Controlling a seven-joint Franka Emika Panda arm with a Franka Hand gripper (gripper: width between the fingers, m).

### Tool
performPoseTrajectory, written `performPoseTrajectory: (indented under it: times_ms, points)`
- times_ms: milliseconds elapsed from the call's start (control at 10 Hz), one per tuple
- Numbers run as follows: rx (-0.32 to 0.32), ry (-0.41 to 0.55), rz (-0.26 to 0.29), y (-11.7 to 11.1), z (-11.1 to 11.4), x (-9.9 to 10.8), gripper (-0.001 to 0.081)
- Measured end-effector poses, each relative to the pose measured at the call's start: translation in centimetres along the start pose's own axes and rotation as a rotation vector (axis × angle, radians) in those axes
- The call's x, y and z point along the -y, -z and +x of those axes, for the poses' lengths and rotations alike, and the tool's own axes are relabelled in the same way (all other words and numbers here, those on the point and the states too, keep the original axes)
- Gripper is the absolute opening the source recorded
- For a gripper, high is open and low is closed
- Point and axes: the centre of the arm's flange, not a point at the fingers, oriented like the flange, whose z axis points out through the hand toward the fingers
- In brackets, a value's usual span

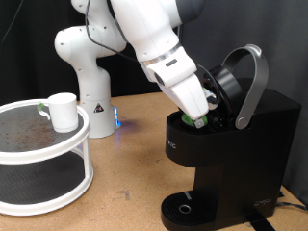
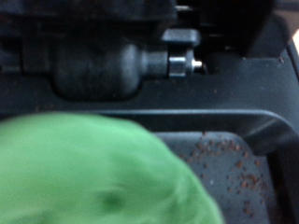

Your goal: Make a cup of coffee with the keurig machine

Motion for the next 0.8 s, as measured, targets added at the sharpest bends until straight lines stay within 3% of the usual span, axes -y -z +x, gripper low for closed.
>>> performPoseTrajectory:
  times_ms: [100, 200, 500, 800]
  points:
    - [-0.013, -0.001, 0.005, 0.0, 0.1, 0.1, 0.0657]
    - [-0.024, -0.002, 0.01, 0.0, 0.2, 0.1, 0.0779]
    - [-0.063, 0.03, 0.059, 0.7, 0.2, 0.5, 0.0806]
    - [-0.125, 0.07, 0.079, 3.6, -1.0, 0.3, 0.0807]
